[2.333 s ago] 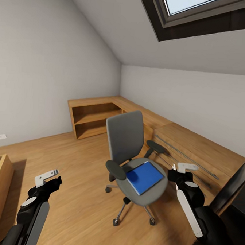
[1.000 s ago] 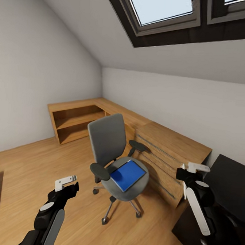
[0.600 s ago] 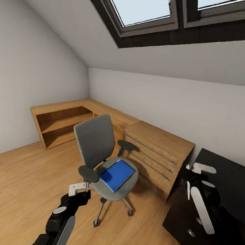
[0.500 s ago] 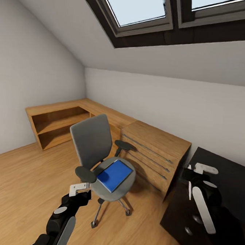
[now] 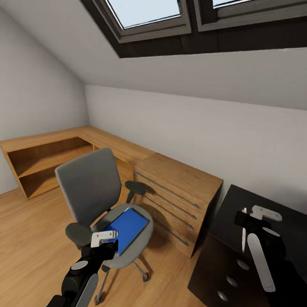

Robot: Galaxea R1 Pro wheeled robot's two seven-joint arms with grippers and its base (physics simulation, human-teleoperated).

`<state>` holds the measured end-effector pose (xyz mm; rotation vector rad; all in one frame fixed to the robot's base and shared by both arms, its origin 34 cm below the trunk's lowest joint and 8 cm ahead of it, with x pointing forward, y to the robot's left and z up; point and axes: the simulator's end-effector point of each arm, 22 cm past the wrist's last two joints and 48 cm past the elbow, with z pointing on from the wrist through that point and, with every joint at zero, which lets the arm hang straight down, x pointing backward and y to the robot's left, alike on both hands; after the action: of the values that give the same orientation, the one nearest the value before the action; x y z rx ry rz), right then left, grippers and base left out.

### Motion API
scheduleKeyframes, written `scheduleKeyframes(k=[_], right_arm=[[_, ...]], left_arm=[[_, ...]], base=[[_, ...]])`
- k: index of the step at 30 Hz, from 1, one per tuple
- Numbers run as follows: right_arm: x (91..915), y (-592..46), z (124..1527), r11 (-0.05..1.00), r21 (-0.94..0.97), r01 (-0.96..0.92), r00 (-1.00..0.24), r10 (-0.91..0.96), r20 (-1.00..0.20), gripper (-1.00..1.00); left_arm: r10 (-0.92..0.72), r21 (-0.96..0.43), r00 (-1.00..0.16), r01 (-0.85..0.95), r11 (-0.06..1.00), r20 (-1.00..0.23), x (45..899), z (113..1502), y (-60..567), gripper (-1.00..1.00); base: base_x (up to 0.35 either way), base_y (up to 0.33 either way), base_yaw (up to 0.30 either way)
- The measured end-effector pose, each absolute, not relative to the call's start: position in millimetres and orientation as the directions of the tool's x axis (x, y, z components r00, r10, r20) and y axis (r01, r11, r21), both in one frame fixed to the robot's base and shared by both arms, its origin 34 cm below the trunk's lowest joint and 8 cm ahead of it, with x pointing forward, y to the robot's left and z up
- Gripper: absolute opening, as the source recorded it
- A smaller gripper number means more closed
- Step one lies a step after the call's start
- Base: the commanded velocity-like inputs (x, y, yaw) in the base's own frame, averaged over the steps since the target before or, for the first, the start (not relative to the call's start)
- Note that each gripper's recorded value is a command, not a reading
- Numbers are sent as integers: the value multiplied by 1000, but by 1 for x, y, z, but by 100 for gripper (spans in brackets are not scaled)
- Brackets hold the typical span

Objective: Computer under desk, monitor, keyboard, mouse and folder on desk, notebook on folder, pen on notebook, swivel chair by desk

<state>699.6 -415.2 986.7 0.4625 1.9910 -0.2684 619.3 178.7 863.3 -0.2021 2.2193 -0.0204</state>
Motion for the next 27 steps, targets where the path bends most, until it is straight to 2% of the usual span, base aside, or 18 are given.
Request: scheduleKeyframes(k=[9,13,14,15,27], right_arm=[[702,-412,980,909,23,416,-408,209,-889,-100],[704,-421,958,930,137,341,-439,286,-852,-100],[694,-426,928,925,183,333,-511,340,-789,-100],[691,-425,920,922,194,334,-527,354,-773,-100],[676,-432,863,905,203,373,-634,409,-656,-100]], left_arm=[[-152,-86,-598,-138,987,-787,619,863,179,100],[-152,-85,-599,-139,987,-786,619,863,179,100],[-151,-83,-598,-140,987,-787,620,863,180,100],[-151,-82,-598,-140,987,-788,620,863,180,100],[-116,-80,-614,-85,993,-781,606,857,155,100]], base=[[255,-8,-7],[28,0,0],[5,0,0],[4,0,0],[0,0,0]])
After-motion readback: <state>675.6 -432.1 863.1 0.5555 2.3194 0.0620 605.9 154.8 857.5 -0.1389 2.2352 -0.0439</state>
